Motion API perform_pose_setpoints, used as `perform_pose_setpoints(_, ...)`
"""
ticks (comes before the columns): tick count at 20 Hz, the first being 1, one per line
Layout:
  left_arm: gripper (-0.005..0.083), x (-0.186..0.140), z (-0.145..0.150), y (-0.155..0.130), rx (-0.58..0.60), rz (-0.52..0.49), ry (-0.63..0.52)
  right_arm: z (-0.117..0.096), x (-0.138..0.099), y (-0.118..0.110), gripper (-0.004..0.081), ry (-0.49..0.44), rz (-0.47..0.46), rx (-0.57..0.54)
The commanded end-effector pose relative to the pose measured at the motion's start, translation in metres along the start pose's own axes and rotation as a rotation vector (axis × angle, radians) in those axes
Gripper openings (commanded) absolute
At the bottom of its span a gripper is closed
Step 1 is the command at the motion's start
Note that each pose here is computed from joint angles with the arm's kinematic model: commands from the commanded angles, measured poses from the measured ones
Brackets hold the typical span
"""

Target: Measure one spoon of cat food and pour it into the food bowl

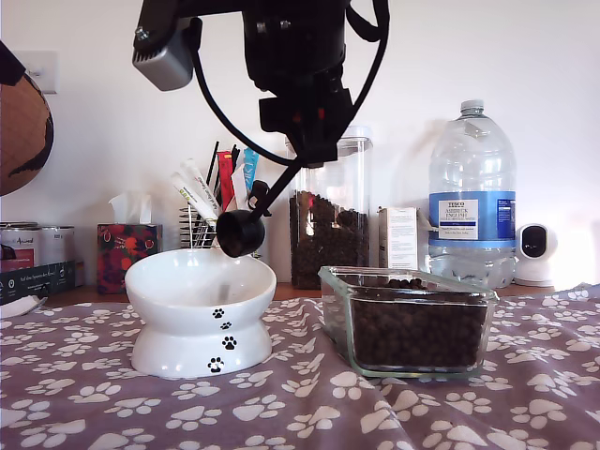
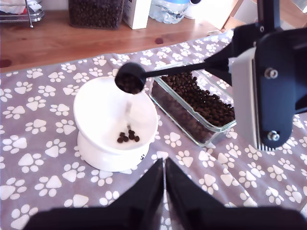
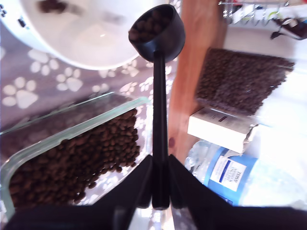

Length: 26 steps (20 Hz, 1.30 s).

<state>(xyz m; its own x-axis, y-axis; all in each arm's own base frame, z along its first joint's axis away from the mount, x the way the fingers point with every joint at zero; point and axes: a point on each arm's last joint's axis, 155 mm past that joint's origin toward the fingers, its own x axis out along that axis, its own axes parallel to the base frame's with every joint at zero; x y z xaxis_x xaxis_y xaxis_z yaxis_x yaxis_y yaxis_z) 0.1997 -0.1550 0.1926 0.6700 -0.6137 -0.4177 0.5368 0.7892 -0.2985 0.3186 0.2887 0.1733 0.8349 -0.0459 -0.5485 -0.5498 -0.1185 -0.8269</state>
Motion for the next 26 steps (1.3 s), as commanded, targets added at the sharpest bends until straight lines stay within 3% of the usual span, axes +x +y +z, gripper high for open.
perform_pose_setpoints(1,-0.0019,0.004,-0.011,0.002,-0.010,0.000,0.028,0.006,0.000,-0.002,-0.0013,0.001,-0.021,-0.042)
perform_pose_setpoints(7,-0.0019,0.004,-0.012,0.002,-0.011,0.001,0.032,0.023,-0.012,-0.007,-0.0013,-0.033,-0.074,-0.186)
perform_pose_setpoints(13,-0.0019,0.004,-0.018,0.001,-0.014,-0.008,0.057,0.019,-0.006,-0.003,-0.0013,0.070,-0.111,-0.356)
perform_pose_setpoints(18,-0.0019,0.003,-0.022,0.002,-0.018,-0.004,0.074,0.024,-0.004,0.003,-0.0013,0.074,-0.108,-0.409)
perform_pose_setpoints(22,-0.0019,0.003,-0.022,0.002,-0.017,-0.004,0.074,0.019,-0.006,-0.004,-0.0013,0.106,-0.136,-0.390)
perform_pose_setpoints(24,-0.0019,0.003,-0.022,0.002,-0.017,-0.004,0.073,0.021,-0.006,-0.007,-0.0013,0.096,-0.151,-0.292)
perform_pose_setpoints(26,-0.0019,0.003,-0.022,0.002,-0.017,-0.004,0.073,0.019,-0.009,-0.010,-0.0013,0.077,-0.160,-0.117)
